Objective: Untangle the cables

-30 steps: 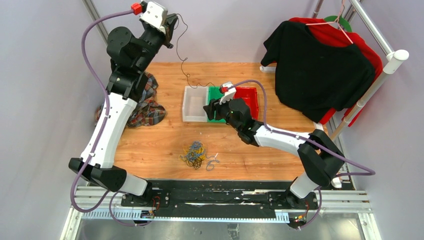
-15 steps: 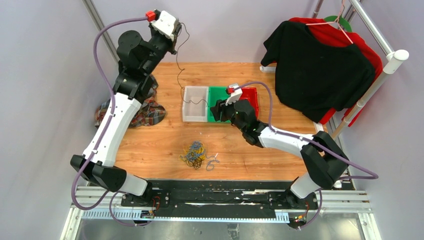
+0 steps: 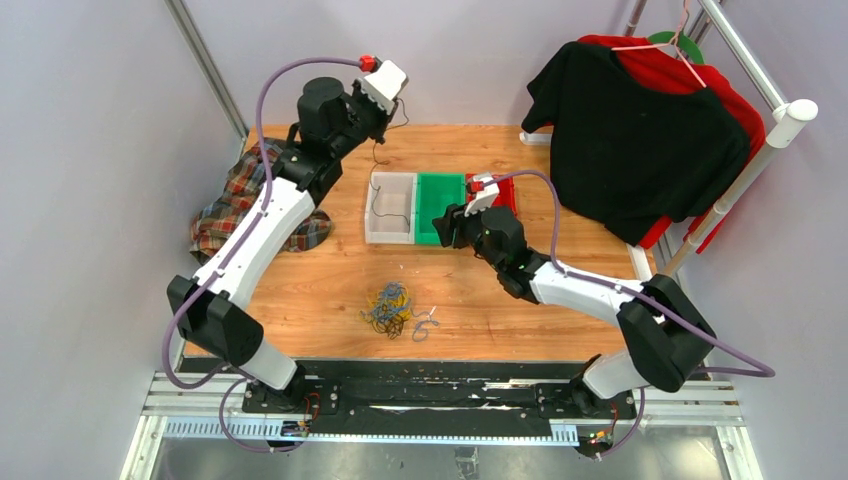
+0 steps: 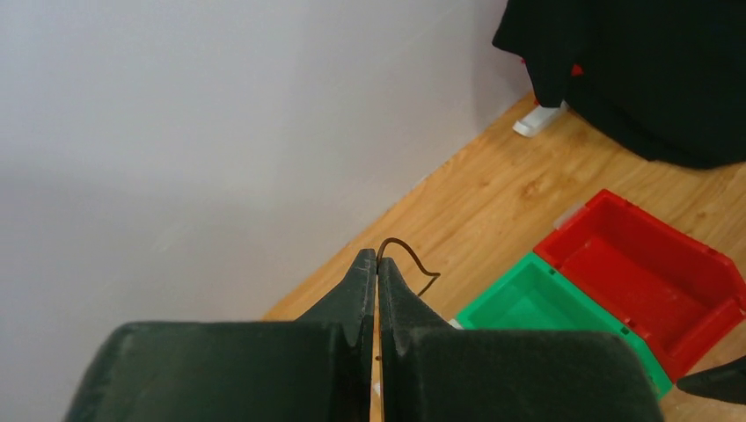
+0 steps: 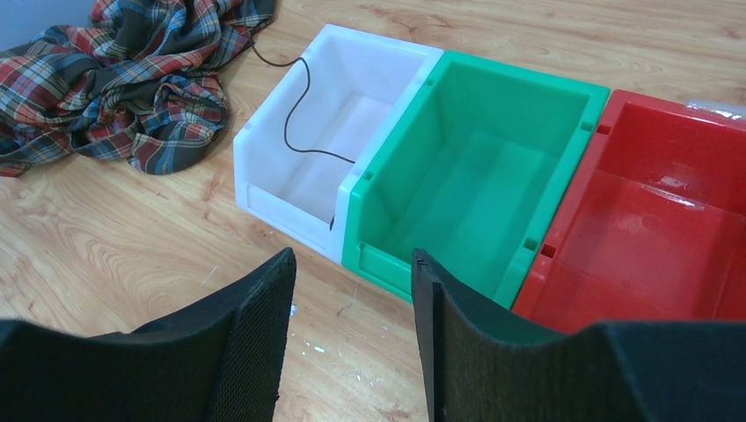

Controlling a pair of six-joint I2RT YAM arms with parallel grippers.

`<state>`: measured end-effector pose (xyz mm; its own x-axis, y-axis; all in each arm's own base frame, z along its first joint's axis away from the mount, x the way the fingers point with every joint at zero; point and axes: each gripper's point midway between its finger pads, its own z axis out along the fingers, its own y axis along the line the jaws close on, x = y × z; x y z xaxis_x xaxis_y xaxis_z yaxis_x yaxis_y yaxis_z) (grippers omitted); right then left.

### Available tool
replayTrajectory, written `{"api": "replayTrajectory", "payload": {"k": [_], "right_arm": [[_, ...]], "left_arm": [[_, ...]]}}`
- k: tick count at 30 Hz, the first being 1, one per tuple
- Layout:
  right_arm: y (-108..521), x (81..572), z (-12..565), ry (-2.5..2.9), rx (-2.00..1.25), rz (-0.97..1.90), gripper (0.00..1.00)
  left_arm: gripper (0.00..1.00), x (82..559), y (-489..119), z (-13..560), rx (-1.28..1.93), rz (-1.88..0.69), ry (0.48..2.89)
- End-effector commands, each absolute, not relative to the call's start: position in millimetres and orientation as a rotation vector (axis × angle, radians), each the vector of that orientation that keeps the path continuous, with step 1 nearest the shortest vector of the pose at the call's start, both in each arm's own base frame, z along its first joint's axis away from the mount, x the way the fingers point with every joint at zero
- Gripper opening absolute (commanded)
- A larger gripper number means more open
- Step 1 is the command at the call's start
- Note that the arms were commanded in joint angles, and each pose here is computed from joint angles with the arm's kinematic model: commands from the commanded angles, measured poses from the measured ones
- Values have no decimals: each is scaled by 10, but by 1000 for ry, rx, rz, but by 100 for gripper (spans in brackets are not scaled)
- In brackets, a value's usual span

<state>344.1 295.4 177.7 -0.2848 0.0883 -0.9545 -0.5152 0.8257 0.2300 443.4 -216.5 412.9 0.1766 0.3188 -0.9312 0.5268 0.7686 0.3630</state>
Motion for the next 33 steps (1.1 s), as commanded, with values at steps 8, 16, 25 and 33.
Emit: {"api": "replayTrajectory", "payload": {"k": [8,16,25,33], "right_arm": [[2739,3454,1833,1768,-263,574,49],[2619,3432,1779,1780,-224,561,49],[2570,3416,1720,1787,-210,566,48],[2564,3419,1658,1799,-206,576,47]], "left_arm": [[0,4407,-2284,3267,757,-266,1681],[0,4229,-2390,2663,686,-437,1889],[1,4448,-2204,1981,757,-221,1957],[0,4682,-2157,1436,825,-57,1984]]}}
